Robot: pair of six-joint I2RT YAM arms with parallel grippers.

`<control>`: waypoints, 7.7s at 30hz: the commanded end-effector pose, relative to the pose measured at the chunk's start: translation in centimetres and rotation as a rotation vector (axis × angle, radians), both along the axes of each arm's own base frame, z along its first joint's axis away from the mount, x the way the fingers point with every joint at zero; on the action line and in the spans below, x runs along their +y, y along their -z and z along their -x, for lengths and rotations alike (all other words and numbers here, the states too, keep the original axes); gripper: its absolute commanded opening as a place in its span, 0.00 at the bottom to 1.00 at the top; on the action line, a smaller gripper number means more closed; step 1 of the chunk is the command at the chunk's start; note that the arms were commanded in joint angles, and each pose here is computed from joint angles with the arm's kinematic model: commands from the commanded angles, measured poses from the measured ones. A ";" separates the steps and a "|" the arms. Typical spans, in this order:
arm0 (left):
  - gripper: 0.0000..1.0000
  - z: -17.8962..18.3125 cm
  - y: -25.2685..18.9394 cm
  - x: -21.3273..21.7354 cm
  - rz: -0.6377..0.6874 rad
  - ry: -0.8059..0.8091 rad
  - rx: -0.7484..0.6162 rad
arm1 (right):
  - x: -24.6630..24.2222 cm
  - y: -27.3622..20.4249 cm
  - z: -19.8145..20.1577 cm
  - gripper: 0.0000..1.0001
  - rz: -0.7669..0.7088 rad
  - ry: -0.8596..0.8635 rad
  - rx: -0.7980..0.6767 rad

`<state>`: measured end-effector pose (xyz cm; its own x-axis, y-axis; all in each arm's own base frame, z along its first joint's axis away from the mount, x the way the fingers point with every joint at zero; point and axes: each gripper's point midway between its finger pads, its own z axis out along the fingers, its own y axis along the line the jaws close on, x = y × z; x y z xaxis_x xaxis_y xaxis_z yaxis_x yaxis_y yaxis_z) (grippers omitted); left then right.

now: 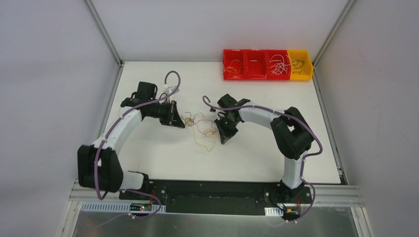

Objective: Untangle the cables

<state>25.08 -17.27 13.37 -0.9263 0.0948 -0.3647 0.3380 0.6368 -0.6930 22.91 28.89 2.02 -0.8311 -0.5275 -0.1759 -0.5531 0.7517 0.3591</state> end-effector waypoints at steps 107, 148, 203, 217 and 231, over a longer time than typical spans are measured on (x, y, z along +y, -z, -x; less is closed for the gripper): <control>0.76 2.9 -22.3 0.3 0.279 0.180 -0.717 | 2.4 -27.9 8.0 0.00 -0.770 -0.491 -0.397; 0.00 1.9 -20.0 -0.8 0.068 0.001 -0.711 | -6.0 -22.5 -1.4 0.00 -0.497 0.049 -0.379; 0.00 4.5 -18.6 -10.7 0.368 0.146 -0.410 | 2.9 -27.2 2.3 0.75 -0.737 -0.048 -0.457; 0.00 3.4 -26.2 -6.6 0.465 0.115 -0.595 | -1.4 -18.4 -3.2 0.15 -0.442 0.092 -0.556; 0.00 1.3 -39.7 0.4 0.452 -0.060 -1.002 | -10.7 -6.7 -4.3 0.03 -0.151 0.100 -0.306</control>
<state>25.89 -17.84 46.46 -0.4001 -0.2372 -0.8852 0.7762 0.4258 -0.4649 28.74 20.76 11.57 -0.7168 -0.3240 -0.6174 -0.5990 0.7394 0.3073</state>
